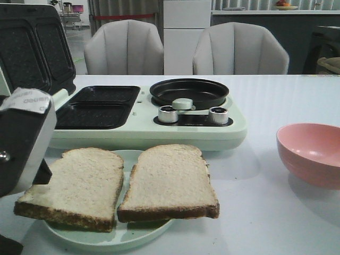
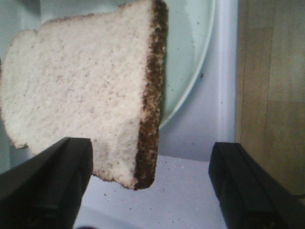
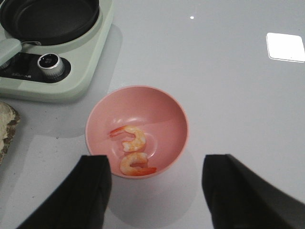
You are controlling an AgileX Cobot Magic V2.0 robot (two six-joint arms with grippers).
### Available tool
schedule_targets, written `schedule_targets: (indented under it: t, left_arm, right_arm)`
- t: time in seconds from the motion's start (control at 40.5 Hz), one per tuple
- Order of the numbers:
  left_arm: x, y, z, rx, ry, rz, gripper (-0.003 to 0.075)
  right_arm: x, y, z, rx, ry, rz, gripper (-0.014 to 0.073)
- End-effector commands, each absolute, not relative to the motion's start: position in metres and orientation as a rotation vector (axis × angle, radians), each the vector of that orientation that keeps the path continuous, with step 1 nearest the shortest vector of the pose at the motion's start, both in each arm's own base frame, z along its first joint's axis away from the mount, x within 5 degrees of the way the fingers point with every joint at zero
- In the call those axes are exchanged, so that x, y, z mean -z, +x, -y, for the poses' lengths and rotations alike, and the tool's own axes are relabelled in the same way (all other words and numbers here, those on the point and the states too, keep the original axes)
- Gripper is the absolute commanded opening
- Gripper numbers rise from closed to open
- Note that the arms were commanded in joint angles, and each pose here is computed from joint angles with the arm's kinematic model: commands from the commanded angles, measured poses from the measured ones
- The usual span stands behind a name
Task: Make breakfast with bread and shrimp
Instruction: 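Lower the left gripper to the bread slice nearest it and grasp it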
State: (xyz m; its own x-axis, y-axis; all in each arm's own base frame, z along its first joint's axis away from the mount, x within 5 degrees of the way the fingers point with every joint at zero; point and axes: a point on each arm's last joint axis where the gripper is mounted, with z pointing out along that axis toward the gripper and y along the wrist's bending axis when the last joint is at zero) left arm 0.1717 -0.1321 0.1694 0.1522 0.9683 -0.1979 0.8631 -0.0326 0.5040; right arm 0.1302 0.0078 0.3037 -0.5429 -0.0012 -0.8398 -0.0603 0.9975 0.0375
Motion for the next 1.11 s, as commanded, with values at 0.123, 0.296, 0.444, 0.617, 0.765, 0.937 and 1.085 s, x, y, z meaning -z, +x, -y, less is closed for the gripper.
schedule_targets:
  t: [0.123,0.296,0.444,0.617,0.765,0.937,1.085]
  left_arm:
    - [-0.183,0.178,0.143,-0.258,1.881,-1.647,0.0428]
    - [-0.187,0.181,0.145,-0.266,1.876,-1.631,0.0390]
    - [-0.190,0.184,0.144,-0.285,1.877,-1.636,0.0390]
    - [-0.181,0.186,0.143,-0.323,1.940,-1.680,0.0390]
    - [-0.177,0.188,0.144,-0.315,1.911,-1.715,0.0389]
    - [-0.177,0.189,0.142,-0.342,1.913,-1.724,0.0302]
    - [-0.177,0.189,0.142,-0.341,1.911,-1.726,0.0144]
  right_arm:
    - [-0.321,0.134,-0.008,-0.076,-0.034,-2.040,0.0527]
    - [-0.321,0.134,-0.008,-0.076,-0.034,-2.040,0.0527]
    - [-0.321,0.134,-0.008,-0.076,-0.034,-2.040,0.0527]
    - [-0.321,0.134,-0.008,-0.076,-0.034,-2.040,0.0527]
    - [-0.321,0.134,-0.008,-0.076,-0.034,-2.040,0.0527]
    - [-0.321,0.134,-0.008,-0.076,-0.034,-2.040,0.0527]
    - [-0.321,0.134,-0.008,-0.076,-0.034,-2.040,0.0527]
